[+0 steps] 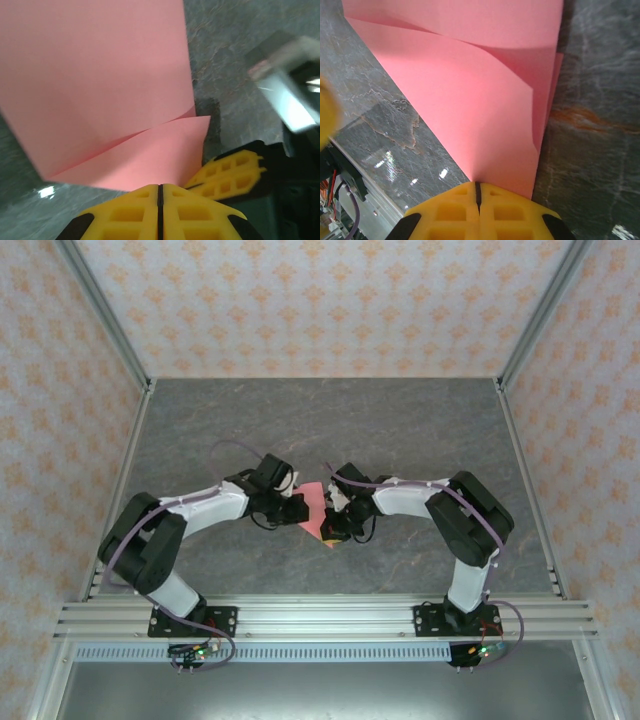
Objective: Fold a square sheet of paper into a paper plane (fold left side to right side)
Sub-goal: Third fold the triangle at the center of the table.
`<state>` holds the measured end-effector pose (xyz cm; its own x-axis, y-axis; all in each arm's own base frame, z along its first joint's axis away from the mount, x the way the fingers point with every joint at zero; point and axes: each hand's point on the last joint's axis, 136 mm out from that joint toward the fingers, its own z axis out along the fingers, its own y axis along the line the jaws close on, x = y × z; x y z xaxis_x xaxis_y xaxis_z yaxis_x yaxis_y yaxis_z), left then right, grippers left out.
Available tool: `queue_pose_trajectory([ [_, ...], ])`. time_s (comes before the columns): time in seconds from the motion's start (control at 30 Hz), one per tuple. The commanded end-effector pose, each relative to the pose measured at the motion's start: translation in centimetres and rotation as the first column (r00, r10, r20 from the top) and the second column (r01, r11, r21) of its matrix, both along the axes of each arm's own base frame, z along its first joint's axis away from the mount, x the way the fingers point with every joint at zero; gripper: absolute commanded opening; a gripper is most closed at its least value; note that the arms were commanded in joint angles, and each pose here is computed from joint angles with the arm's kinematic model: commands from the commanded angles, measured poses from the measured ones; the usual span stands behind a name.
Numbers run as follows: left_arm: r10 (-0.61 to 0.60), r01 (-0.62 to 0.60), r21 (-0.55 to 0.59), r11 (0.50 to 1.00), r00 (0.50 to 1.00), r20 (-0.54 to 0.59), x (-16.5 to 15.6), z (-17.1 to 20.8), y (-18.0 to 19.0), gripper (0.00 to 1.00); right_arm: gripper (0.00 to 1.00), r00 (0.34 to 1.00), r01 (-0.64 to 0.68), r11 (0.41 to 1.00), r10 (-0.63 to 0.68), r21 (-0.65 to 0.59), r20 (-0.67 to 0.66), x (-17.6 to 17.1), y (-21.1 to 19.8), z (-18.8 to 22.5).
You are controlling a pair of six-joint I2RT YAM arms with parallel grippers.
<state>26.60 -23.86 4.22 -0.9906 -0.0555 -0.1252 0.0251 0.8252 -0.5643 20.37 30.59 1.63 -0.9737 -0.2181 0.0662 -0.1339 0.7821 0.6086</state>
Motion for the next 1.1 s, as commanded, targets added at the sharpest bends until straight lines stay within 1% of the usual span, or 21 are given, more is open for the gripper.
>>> queue_pose_trajectory([
  [0.0, 0.015, -0.015, -0.026, 1.000, 1.000, 0.003, 1.2, -0.2, -1.5, 0.10, 0.00, 0.999, 0.025, 0.971, -0.036, -0.237, -0.041, -1.4, -4.2, -4.2],
  [0.2, 0.009, -0.009, -0.016, 1.000, 1.000, 0.008, 1.7, -0.6, -1.9, 0.10, 0.00, 0.999, 0.022, 0.971, -0.033, -0.236, -0.042, -1.4, -4.0, -4.2],
  [0.37, 0.015, -0.014, 0.034, 0.999, 1.000, -0.020, 1.4, -2.1, -1.2, 0.09, 0.00, 0.999, 0.021, 0.972, -0.031, -0.235, -0.041, -1.4, -3.9, -4.1],
  [0.57, 0.019, -0.014, 0.081, 0.997, 0.998, -0.064, 0.3, -4.2, -0.2, 0.09, 0.00, 0.999, 0.035, 0.977, -0.039, -0.211, -0.016, -0.8, -3.3, -2.3],
  [0.7, 0.026, -0.018, 0.099, 0.995, 0.997, -0.079, -0.4, -5.0, 0.4, 0.09, 0.00, 0.999, 0.038, 0.982, -0.038, -0.184, 0.008, -0.6, -2.0, -0.8],
  [0.87, 0.029, -0.018, 0.124, 0.992, 0.996, -0.084, -0.8, -5.5, 1.0, 0.09, 0.00, 0.998, 0.044, 0.987, -0.038, -0.153, 0.041, -0.5, -0.2, 0.9],
  [1.07, 0.029, -0.018, 0.130, 0.991, 0.996, -0.084, -0.8, -5.6, 1.1, 0.08, 0.00, 0.996, 0.079, 0.988, -0.072, -0.135, 0.057, 0.1, 0.5, 1.2],
])
